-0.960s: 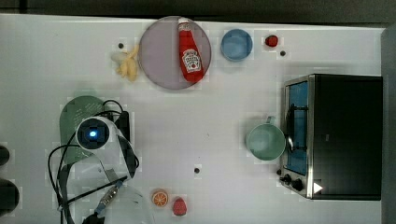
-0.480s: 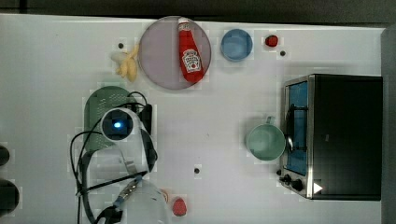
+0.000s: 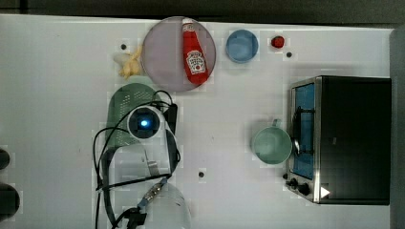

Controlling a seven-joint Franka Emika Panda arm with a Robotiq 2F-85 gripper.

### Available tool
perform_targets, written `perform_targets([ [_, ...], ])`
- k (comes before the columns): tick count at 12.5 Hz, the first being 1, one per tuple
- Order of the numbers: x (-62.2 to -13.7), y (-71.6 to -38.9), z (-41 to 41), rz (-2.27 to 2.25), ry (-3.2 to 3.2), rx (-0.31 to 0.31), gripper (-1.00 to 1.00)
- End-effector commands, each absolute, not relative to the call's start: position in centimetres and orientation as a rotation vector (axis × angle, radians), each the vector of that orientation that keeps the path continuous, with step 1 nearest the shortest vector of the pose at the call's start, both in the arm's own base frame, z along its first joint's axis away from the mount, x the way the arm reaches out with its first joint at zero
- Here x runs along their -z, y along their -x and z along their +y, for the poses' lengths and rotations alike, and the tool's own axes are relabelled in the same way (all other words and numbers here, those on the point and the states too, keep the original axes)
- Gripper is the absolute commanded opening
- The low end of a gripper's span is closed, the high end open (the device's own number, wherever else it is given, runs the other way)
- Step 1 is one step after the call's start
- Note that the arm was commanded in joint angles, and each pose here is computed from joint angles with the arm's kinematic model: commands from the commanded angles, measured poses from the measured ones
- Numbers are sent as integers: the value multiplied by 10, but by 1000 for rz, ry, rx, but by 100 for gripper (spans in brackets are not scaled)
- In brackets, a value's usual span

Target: Drag strainer left to right.

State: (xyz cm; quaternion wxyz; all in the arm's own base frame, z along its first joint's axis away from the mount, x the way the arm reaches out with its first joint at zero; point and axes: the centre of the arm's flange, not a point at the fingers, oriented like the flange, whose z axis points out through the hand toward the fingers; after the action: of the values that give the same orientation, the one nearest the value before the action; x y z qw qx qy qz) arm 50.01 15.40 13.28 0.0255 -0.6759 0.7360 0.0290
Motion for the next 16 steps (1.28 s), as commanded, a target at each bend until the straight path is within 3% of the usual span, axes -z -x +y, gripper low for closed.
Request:
perform_targets([
  [1, -143, -494, 121, 2252, 2151, -73, 100],
  [16, -144, -482, -60, 2276, 2278, 49, 100],
])
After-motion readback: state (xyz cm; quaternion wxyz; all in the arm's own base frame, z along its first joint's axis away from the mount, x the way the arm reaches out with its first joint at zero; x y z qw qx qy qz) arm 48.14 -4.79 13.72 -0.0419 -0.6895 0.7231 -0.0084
